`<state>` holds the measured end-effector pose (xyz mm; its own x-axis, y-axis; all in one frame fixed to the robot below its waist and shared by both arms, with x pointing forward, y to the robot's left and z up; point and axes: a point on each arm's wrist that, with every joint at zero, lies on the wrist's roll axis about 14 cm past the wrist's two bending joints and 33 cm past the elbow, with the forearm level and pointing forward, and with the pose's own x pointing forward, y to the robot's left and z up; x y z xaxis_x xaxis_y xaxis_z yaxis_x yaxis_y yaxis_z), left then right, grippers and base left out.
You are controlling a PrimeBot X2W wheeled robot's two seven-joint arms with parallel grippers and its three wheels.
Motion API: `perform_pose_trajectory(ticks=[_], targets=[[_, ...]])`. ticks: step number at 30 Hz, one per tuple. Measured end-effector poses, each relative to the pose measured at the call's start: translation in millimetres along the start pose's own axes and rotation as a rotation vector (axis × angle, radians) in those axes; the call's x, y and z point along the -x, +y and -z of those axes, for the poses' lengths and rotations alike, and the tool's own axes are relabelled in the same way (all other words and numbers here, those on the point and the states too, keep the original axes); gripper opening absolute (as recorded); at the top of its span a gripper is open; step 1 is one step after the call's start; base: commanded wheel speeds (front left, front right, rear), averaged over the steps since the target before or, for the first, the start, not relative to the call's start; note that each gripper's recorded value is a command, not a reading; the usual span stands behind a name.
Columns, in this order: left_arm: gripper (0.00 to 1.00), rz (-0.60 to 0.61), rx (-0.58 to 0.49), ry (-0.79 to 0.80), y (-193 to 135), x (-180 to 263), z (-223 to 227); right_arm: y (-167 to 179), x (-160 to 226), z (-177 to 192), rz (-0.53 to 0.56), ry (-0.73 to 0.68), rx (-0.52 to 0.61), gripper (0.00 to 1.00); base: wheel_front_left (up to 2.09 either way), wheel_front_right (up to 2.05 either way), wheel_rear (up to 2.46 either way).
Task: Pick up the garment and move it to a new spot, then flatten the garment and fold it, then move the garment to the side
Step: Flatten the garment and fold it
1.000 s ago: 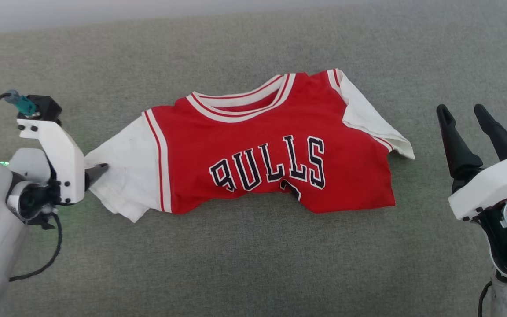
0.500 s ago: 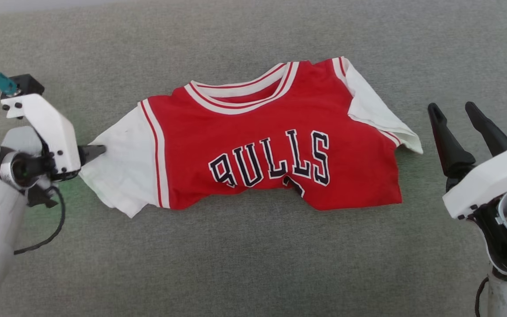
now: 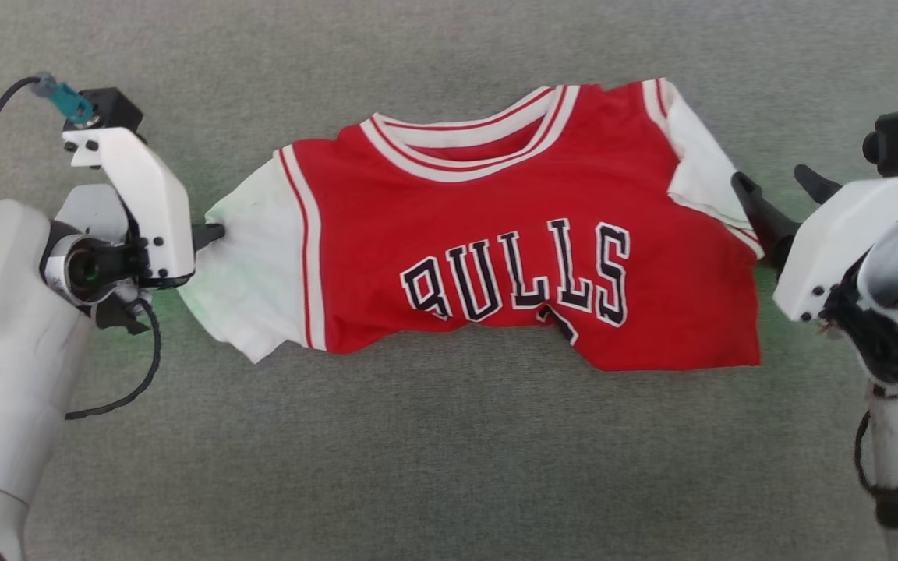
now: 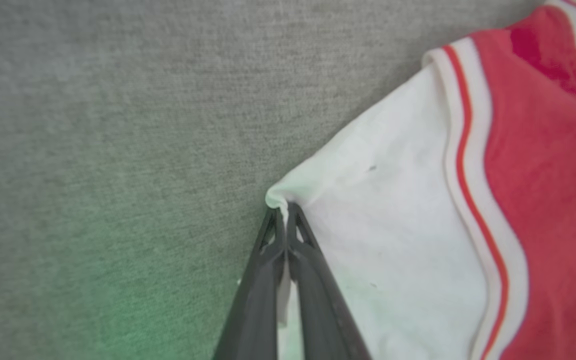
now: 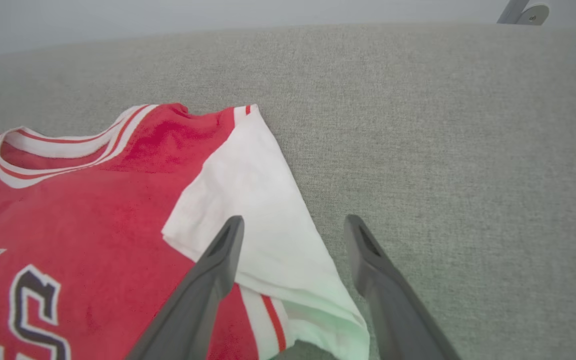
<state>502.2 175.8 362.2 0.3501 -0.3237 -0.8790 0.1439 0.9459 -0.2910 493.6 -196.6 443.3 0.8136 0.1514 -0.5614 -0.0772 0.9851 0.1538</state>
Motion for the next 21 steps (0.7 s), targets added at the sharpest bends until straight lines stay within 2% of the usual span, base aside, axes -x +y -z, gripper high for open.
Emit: perform_pose_trajectory(ticks=[3,8,12,13,14,15,21], targets=[[0.0,0.003,-0.005,-0.008,0,0,-1,-5,-11,9,0.006,0.059,0.008,1.0,0.0,0.0,0.0],[0.0,0.007,0.005,-0.031,3,0,-1,-2,-36,40,-0.019,0.242,0.034,1.0,0.0,0.0,0.0],[0.0,0.007,0.011,-0.044,5,0,-1,-1,-45,49,-0.031,0.317,0.041,1.0,0.0,0.0,0.0],[0.0,0.008,0.012,-0.047,4,0,-1,-1,-46,51,-0.032,0.335,0.035,0.85,0.0,0.0,0.0],[0.0,0.007,0.012,-0.051,4,1,-1,0,-47,53,-0.038,0.361,0.029,0.29,0.0,0.0,0.0],[0.0,0.008,0.012,-0.053,4,1,-1,2,-48,55,-0.045,0.384,0.043,0.0,0.0,0.0,0.0],[0.0,0.01,-0.007,-0.103,-2,11,-8,6,-45,44,-0.072,0.38,0.033,0.0,0.0,0.0,0.0]])
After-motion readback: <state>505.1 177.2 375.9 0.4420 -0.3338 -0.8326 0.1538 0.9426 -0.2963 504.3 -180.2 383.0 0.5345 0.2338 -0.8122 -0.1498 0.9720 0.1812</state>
